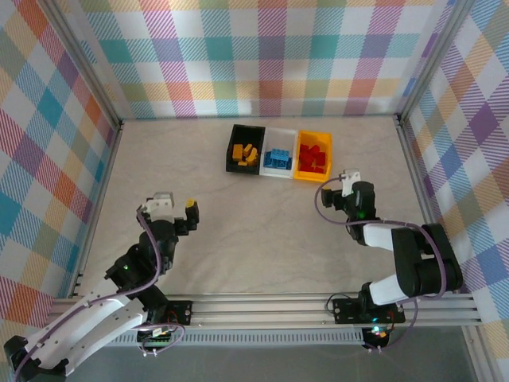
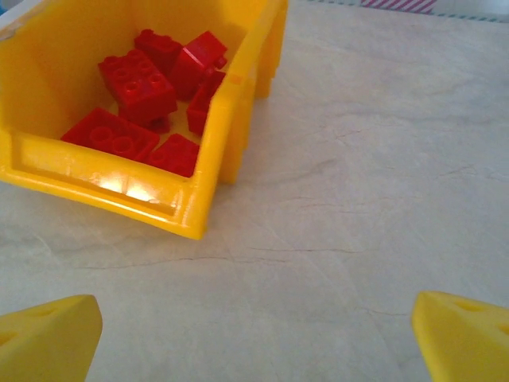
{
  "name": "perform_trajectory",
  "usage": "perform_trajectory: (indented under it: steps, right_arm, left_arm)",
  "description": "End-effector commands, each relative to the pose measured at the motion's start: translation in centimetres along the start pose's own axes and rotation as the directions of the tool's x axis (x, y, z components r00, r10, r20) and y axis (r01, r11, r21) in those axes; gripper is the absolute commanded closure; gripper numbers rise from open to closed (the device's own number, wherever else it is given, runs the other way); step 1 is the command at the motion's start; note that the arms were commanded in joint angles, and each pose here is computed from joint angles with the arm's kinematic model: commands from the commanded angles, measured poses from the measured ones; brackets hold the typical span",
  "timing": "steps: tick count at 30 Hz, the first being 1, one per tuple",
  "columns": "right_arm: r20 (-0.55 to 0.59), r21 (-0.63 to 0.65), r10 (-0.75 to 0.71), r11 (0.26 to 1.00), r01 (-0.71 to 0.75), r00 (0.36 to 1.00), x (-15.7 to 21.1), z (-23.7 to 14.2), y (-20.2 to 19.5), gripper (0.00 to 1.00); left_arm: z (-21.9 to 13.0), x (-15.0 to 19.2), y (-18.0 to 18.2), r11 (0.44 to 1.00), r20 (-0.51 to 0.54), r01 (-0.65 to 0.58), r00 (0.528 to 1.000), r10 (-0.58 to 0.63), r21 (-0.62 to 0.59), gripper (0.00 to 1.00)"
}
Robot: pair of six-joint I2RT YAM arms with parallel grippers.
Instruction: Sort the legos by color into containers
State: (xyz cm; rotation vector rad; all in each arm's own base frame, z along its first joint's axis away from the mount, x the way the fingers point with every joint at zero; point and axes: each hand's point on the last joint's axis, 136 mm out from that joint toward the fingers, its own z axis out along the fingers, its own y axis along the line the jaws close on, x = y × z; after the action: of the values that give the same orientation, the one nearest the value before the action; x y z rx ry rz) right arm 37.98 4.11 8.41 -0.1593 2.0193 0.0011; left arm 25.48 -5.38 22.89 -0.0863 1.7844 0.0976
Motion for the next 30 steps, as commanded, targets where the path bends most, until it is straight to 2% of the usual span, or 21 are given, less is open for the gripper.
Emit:
perform_trajectory:
  steps: [1, 7, 12, 17, 25, 30]
  right_arm:
    - [0.128, 0.011, 0.038, 0.999, -0.039, 0.991, -2.4, -0.4, -0.7, 0.00]
    - [0.223, 0.000, 0.033, 0.999, -0.034, 0.974, -1.6, -1.0, -0.5, 0.00]
    - [0.164, -0.016, 0.049, 0.999, -0.047, 0.985, -1.4, -0.3, -0.5, 0.00]
    - [0.138, -0.015, 0.065, 0.998, -0.064, 0.988, -1.4, 0.2, -0.8, 0.00]
    - [0.125, -0.019, 0.076, 0.997, -0.074, 0.989, -1.3, 0.4, -1.0, 0.00]
    - [0.120, -0.025, 0.082, 0.996, -0.080, 0.989, -1.4, 0.5, -1.0, 0.00]
  left_arm:
    - [1.5, -2.8, 0.5, 0.999, 0.064, -0.011, 0.998, 0.014, -0.043, 0.00]
    - [7.3, -0.7, 2.5, 0.991, -0.034, -0.017, 0.999, 0.012, -0.130, 0.00]
    - [11.6, 3.6, 5.1, 0.979, -0.148, 0.005, 0.988, -0.037, -0.206, 0.00]
    - [14.8, 7.5, 4.7, 0.980, -0.230, -0.071, 0.973, 0.027, -0.185, 0.00]
    - [16.7, 9.6, 2.7, 0.997, -0.179, -0.035, 0.984, 0.022, -0.069, 0.00]
    - [16.7, 10.1, 2.7, 0.998, -0.168, -0.030, 0.986, 0.019, -0.061, 0.00]
